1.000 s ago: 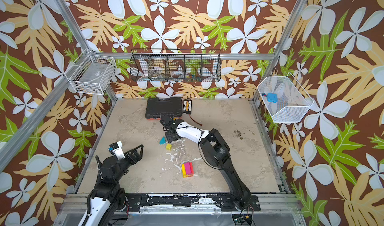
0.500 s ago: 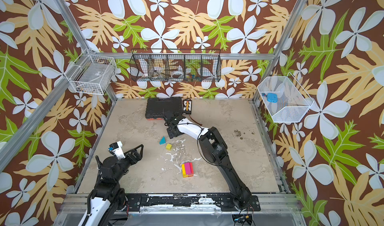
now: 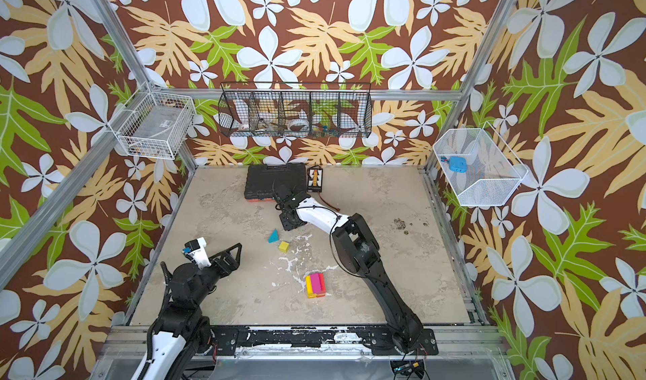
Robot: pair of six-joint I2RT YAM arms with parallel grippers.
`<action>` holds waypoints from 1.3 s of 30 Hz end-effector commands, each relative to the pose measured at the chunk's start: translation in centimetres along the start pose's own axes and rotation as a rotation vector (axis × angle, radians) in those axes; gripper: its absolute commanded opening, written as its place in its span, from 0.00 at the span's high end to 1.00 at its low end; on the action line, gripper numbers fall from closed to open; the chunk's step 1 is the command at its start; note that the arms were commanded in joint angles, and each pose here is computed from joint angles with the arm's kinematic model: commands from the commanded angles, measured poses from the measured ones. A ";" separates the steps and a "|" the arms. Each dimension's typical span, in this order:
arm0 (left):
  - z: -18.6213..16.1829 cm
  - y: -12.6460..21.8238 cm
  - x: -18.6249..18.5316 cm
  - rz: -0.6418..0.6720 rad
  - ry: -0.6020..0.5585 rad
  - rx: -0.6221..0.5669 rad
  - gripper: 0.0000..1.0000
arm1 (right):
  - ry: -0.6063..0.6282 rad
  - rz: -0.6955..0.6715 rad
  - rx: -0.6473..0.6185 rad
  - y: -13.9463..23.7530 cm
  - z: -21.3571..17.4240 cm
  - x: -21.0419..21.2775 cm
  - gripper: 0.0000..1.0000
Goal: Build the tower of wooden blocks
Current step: 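Close the right gripper on the yellow X-marked cube, then carry the yellow X cube with the right gripper over the stack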
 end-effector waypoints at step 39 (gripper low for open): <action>0.1 -0.1 -0.1 -0.014 0.005 -0.011 0.00 | -0.189 0.104 -0.086 19.8 -17.7 -5.9 0.98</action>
Point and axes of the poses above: each gripper's point midway between its finger pads, its own y axis back along the fingers, its own x axis along the line the jaws close on, z = x × y, the point moved 8 cm from there along y, back along the fingers, and after that the axes turned 10 degrees about -y, right-handed, at the moved point
